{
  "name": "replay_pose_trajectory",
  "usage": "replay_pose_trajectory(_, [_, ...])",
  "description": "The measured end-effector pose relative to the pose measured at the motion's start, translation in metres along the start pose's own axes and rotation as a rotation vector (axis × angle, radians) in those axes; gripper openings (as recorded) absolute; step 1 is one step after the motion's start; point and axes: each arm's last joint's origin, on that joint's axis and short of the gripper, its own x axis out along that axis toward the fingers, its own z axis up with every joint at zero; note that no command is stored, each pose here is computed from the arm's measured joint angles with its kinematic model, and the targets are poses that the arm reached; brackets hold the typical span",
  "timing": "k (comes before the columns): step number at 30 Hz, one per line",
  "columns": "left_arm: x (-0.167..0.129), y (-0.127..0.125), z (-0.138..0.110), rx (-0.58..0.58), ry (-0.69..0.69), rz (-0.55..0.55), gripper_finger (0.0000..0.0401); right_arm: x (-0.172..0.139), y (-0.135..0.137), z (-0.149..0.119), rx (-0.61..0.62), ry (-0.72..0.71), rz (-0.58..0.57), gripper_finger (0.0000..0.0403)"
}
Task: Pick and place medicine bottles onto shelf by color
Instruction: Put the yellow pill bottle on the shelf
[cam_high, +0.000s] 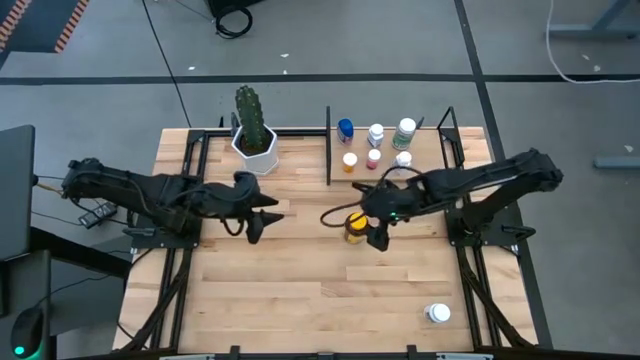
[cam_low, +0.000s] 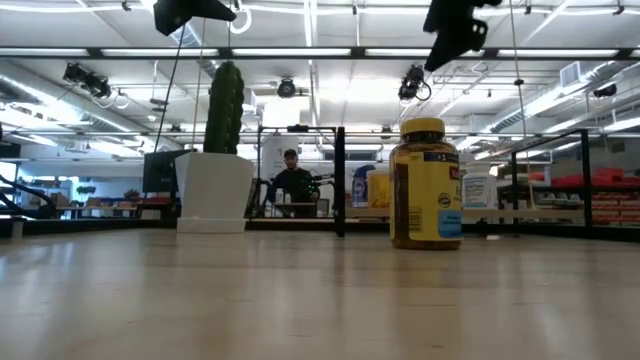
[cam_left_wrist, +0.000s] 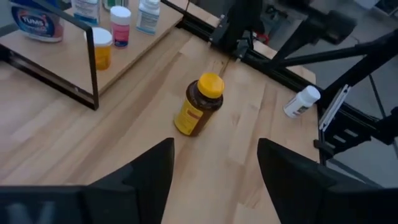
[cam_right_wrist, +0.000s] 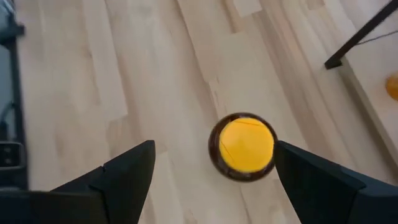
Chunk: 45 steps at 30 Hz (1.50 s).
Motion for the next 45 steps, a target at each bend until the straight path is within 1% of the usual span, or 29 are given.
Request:
replay_pose_trajectory(4, [0.0,-0.001,-0.002,0.007,0.002,0.005,0.0233,0.021,-0.001,0.003,-0.059,0.041,-0.031,0.0332])
replay_pose_trajectory(6, [0.0,-0.001,-0.002,0.007,0.003,0.005,0.0233,0.029,-0.002,0.004,-0.062,0.057,-0.055,0.0332])
replay_pose_trajectory(14, [-0.001,-0.004,-0.005,0.017,0.011,-0.01,0.0234,0.049,-0.013,0.009,-0.012,0.095,-0.119,0.0333])
replay_pose_trajectory(23, [-0.004,-0.011,-0.009,0.037,0.028,-0.042,0.023,0.074,-0.012,0.006,0.051,0.173,-0.135,0.034])
replay_pose_trajectory(28, [-0.005,-0.013,-0.011,0.045,0.034,-0.055,0.0224,0.077,-0.014,0.001,0.113,0.215,-0.172,0.034])
replay_pose_trajectory(31, [-0.006,-0.015,-0.012,0.049,0.037,-0.062,0.022,0.077,-0.015,0.0,0.124,0.213,-0.196,0.034])
replay_pose_trajectory(35, [-0.007,-0.017,-0.014,0.054,0.041,-0.072,0.0216,0.077,-0.015,0.001,0.122,0.212,-0.198,0.034])
replay_pose_trajectory(45, [-0.007,-0.017,-0.014,0.054,0.042,-0.071,0.0209,0.076,-0.015,0.0,0.197,0.205,-0.205,0.0339])
